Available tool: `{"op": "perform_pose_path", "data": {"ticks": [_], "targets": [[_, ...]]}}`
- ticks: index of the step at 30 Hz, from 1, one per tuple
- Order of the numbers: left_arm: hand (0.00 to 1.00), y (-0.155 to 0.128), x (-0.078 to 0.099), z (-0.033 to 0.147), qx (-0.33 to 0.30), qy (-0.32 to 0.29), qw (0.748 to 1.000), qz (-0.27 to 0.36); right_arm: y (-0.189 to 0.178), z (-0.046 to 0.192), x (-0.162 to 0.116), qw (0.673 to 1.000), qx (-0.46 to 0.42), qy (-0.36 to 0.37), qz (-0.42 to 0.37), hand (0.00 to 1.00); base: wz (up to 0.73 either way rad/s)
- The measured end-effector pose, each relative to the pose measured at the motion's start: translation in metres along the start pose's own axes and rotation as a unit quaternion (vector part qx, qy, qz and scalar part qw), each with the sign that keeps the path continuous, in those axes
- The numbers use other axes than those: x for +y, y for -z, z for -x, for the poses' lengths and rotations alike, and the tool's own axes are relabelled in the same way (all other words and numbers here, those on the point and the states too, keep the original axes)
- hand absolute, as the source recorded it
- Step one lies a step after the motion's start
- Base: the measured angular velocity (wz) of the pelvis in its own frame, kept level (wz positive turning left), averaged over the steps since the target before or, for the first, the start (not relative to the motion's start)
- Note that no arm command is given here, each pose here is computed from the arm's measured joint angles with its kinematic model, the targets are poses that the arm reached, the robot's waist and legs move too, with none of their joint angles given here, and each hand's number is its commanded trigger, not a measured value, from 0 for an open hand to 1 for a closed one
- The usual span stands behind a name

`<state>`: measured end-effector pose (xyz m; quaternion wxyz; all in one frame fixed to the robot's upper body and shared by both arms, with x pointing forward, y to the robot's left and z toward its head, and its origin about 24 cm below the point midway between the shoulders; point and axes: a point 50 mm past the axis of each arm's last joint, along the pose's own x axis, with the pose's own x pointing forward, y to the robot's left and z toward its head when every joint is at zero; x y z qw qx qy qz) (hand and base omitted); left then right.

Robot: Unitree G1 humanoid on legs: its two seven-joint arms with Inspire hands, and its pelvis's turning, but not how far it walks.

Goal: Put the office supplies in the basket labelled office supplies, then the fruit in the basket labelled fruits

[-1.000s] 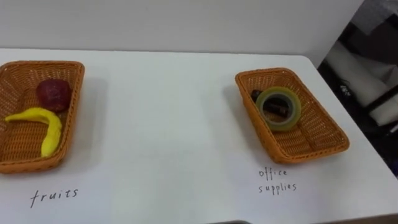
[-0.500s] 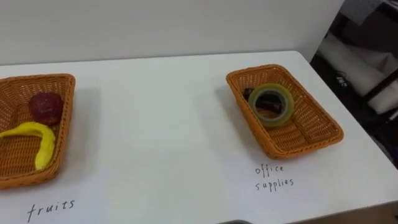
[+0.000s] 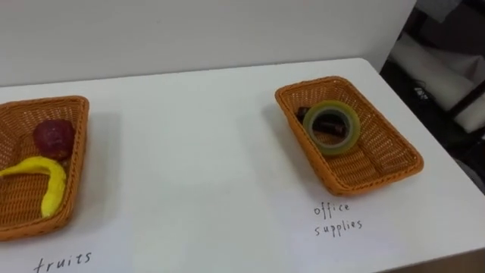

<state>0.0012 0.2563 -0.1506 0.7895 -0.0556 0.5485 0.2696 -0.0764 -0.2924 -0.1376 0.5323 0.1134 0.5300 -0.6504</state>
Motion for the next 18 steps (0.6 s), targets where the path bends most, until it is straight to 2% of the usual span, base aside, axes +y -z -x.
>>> {"op": "perform_pose_path", "data": {"ticks": [2,3,4,5,7,8,10,13,18], "targets": [[0.00,0.003,0.000,0.000,0.007,0.004,1.000,-0.005,0.006,0.001,0.006,0.993,-0.022,-0.045,0.110,0.00,-0.27],[0.00,0.000,-0.002,-0.001,0.005,0.007,1.000,-0.006,0.007,0.004,0.015,0.979,-0.046,-0.082,0.183,0.00,-0.25],[0.00,-0.001,-0.003,-0.002,0.006,0.009,1.000,-0.012,0.006,0.009,0.027,0.959,-0.071,-0.121,0.245,0.00,-0.16],[0.00,-0.002,-0.005,-0.003,0.004,0.013,1.000,-0.018,0.004,0.011,0.034,0.948,-0.084,-0.138,0.274,0.00,0.00],[0.00,-0.004,-0.012,-0.003,0.002,0.023,0.998,-0.050,-0.005,0.022,0.061,0.900,-0.136,-0.198,0.364,0.00,0.07],[0.00,-0.004,-0.012,-0.003,0.002,0.025,0.998,-0.058,-0.008,0.026,0.069,0.890,-0.147,-0.212,0.377,0.00,0.09],[0.00,-0.003,-0.015,-0.003,0.002,0.029,0.997,-0.075,-0.013,0.040,0.092,0.845,-0.187,-0.256,0.430,0.00,0.14],[0.00,-0.002,-0.017,-0.003,0.004,0.027,0.996,-0.082,-0.014,0.049,0.106,0.805,-0.213,-0.283,0.476,0.00,0.21],[0.00,-0.004,-0.018,-0.004,0.003,0.021,0.996,-0.086,-0.010,0.056,0.115,0.773,-0.227,-0.298,0.512,0.00,0.05]]}}
